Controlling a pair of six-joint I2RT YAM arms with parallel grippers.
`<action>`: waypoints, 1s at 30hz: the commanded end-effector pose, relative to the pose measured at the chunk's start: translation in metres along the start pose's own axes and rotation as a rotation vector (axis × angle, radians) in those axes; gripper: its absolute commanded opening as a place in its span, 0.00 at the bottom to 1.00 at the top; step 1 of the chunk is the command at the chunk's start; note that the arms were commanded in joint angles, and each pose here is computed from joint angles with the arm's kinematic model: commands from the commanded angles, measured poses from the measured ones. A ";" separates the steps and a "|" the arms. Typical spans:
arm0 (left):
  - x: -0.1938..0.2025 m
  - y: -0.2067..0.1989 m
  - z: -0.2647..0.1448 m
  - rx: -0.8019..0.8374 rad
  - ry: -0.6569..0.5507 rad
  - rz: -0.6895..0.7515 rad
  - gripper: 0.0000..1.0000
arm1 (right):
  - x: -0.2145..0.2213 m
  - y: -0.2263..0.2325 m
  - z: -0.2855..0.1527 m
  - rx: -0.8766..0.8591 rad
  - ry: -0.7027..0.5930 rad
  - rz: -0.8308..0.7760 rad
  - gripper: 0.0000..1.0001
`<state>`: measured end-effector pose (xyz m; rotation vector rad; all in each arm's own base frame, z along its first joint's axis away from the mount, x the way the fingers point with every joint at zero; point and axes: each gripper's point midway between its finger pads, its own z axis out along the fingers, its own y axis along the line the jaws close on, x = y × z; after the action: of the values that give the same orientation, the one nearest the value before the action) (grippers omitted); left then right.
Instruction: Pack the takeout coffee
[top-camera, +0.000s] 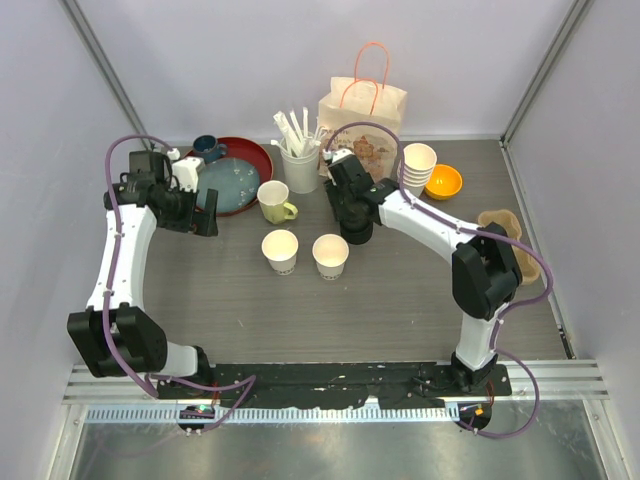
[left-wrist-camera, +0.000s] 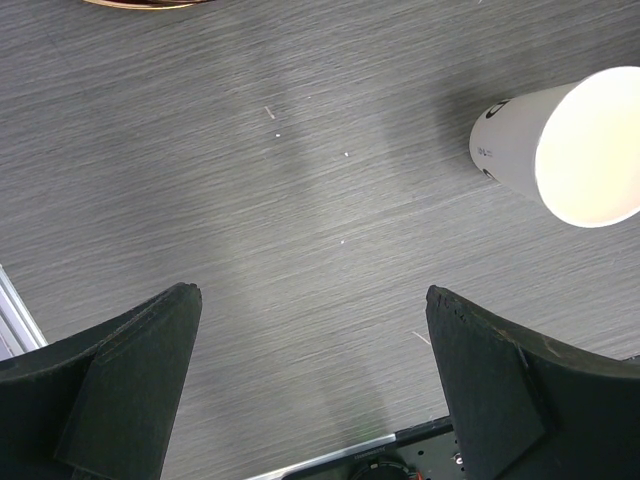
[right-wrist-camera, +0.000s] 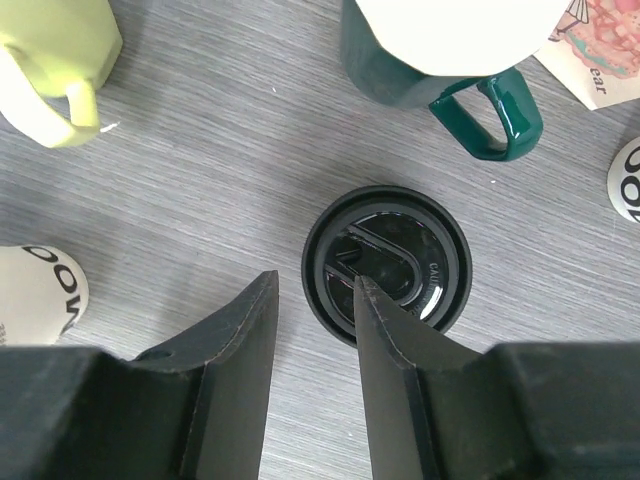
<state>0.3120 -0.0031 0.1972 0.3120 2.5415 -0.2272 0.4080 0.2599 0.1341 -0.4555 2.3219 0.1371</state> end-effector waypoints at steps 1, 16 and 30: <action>-0.009 -0.002 -0.008 0.011 -0.025 -0.012 1.00 | -0.031 -0.006 -0.002 0.106 -0.104 0.086 0.41; -0.009 -0.002 -0.005 0.016 -0.020 -0.008 1.00 | -0.017 0.004 0.021 0.223 -0.032 0.029 0.41; -0.008 -0.003 -0.004 0.024 -0.014 -0.007 1.00 | -0.002 0.001 0.034 0.289 0.022 -0.022 0.32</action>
<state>0.3116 -0.0038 0.1920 0.3116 2.5628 -0.2403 0.4217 0.2681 0.1017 -0.3724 2.3418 -0.1783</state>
